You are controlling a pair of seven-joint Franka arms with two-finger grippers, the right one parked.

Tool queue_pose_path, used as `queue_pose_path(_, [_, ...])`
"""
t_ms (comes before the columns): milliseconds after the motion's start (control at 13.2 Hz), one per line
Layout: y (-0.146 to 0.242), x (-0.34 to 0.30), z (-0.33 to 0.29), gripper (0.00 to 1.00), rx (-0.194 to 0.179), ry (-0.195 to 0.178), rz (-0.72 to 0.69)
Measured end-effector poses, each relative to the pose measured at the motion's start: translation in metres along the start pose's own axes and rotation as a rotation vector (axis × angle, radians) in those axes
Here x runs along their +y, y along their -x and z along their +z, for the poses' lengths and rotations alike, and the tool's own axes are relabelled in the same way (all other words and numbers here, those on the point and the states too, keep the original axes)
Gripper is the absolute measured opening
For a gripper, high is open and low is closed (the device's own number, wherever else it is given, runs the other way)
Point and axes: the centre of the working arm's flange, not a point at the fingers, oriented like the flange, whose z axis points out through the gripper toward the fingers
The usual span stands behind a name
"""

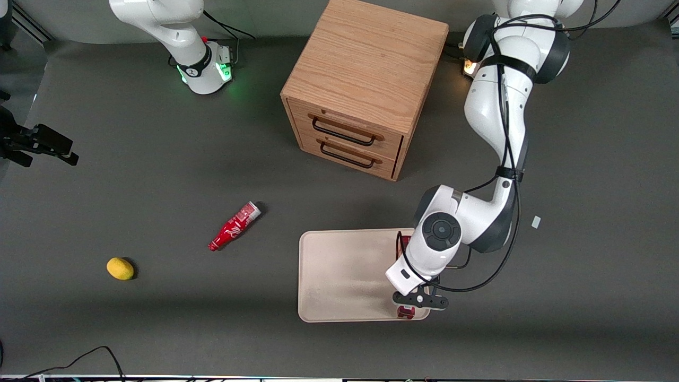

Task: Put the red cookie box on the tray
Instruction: 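Lower the cookie box onto the tray with the left gripper, then open the left gripper and raise it away from the box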

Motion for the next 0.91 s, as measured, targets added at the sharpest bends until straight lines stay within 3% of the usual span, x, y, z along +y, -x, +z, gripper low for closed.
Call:
queue_pose_path(605, [-0.002,0.0,-0.001,0.99,0.015,-0.013,0.011])
queue_pose_path(756, [-0.004,-0.001,-0.007,1.0,0.009,-0.018,0.01])
queue_pose_path(908, [-0.005,-0.004,-0.028,1.0,-0.044,-0.041,0.004])
